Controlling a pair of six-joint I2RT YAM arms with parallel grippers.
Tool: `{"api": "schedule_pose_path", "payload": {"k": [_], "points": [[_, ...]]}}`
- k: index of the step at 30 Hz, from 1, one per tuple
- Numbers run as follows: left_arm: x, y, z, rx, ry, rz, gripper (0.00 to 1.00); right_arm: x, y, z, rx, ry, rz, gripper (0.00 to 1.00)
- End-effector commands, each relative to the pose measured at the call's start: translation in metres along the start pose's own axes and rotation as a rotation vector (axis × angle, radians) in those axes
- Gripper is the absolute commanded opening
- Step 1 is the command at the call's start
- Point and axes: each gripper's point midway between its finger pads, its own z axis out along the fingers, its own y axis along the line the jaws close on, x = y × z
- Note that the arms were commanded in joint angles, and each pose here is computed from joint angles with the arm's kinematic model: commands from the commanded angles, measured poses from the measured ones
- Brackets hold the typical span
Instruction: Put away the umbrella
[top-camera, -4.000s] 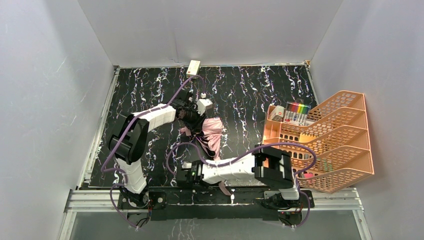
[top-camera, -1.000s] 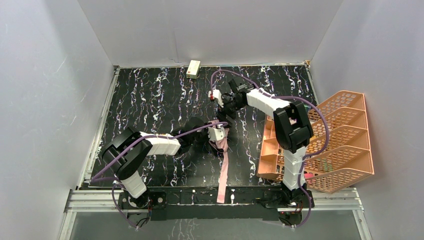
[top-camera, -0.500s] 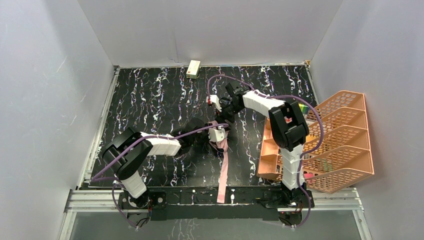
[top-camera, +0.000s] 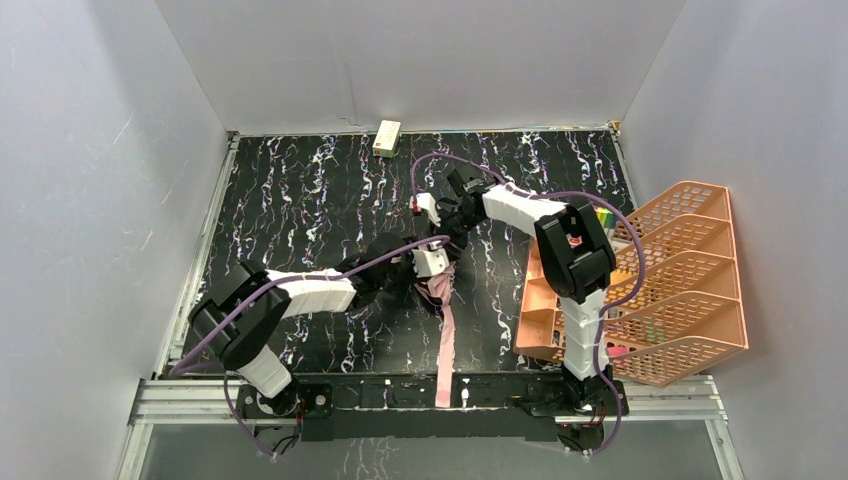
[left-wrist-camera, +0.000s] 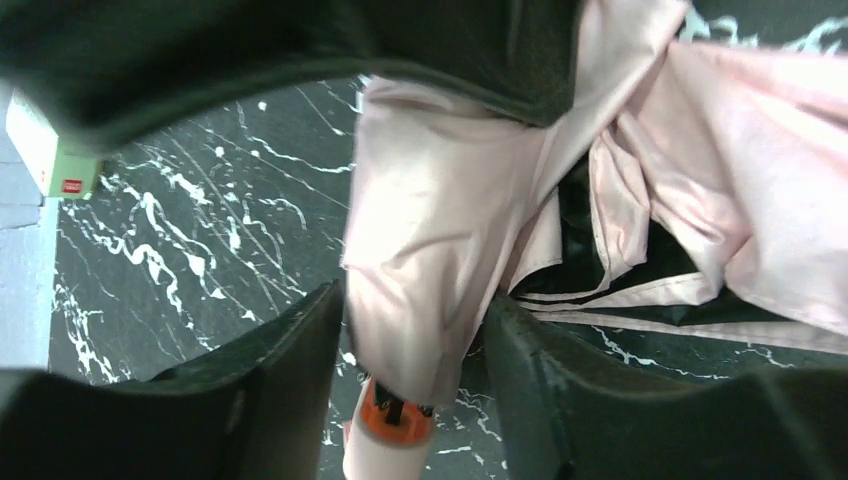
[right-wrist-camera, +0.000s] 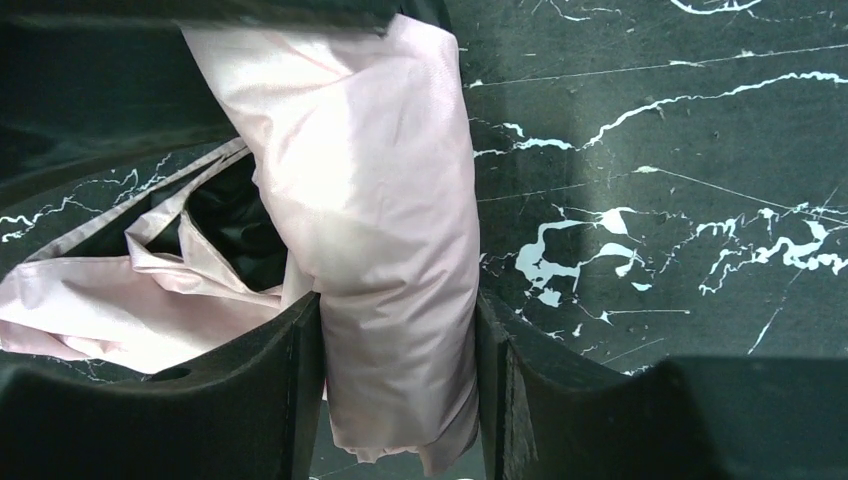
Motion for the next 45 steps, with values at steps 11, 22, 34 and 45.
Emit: {"api": "schedule_pose_path", "payload": {"k": [11,22,34,45], "points": [[-0.050,0.047,-0.086,-0.141,-0.187,-0.349,0.62,0.048,-0.025,0.009,0.228,0.148,-0.070,0.24],[-0.018,0.099,-0.120,-0.187,-0.226,-0.721,0.68,0.056,-0.035,-0.001,0.573,0.188,-0.143,0.21],[-0.017,0.120,-0.081,-0.033,-0.209,-0.593,0.68,0.075,0.001,0.024,0.602,0.239,-0.381,0.23],[-0.027,0.068,-0.039,0.407,-0.168,-0.574,0.75,0.081,0.025,0.033,0.597,0.223,-0.561,0.24]]}}
